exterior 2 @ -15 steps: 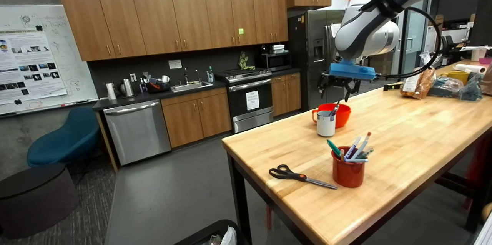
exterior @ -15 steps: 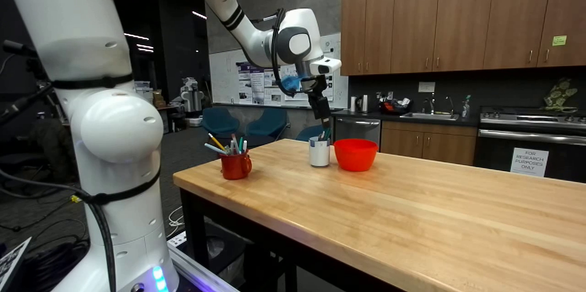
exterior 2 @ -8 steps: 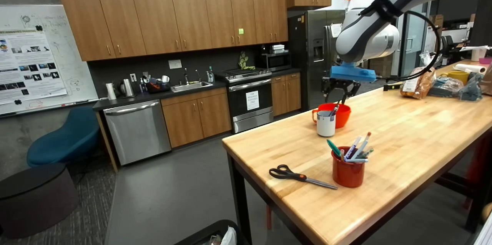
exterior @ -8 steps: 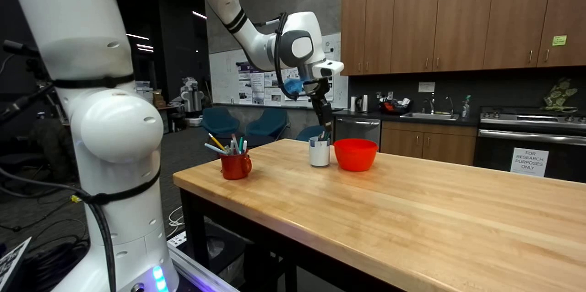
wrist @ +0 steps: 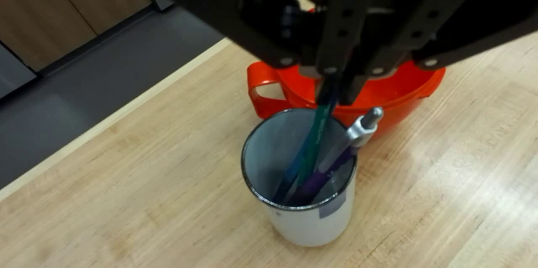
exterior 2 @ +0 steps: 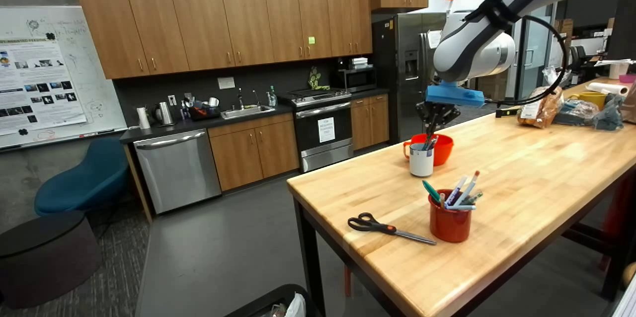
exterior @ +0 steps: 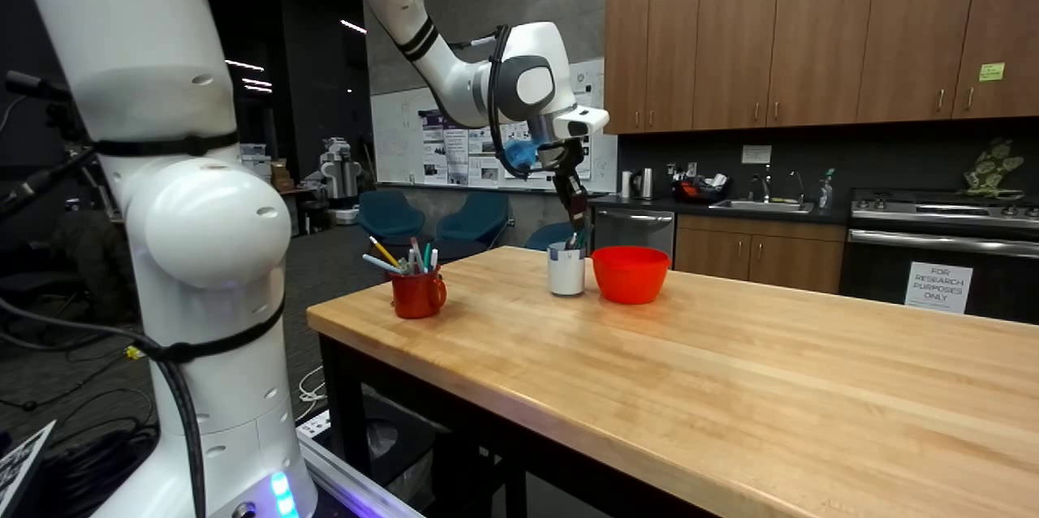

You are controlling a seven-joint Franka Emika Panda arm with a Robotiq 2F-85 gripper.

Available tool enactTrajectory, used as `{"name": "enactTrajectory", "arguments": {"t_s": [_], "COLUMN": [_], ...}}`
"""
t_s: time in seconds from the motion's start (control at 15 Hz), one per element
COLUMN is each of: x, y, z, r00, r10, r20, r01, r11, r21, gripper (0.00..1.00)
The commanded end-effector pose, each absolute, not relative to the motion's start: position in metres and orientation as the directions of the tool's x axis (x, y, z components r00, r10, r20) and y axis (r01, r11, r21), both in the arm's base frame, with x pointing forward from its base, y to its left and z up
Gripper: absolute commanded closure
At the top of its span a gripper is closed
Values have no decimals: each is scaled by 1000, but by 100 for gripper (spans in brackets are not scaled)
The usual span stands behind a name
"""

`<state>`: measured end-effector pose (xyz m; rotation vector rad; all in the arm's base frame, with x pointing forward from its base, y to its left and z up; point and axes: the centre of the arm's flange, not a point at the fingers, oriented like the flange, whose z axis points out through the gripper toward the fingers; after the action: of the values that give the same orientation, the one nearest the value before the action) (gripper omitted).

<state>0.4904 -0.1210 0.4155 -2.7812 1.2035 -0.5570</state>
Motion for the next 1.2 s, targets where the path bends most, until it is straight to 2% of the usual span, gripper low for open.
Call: {"name": "enactTrajectory", "arguments": {"t_s": [0.0, 0.4, 1.13], "x": [484, 472, 416], "y": [-108, -86, -55], "z": [426, 455, 524], "r00": [648, 699, 831], "r10": [-686, -624, -423], "r20": [331, 348, 363], "r01": [-661, -594, -442], "r11": [-722, -778, -896], "r21": [-205, -203, -31], "gripper": [99, 99, 100]}}
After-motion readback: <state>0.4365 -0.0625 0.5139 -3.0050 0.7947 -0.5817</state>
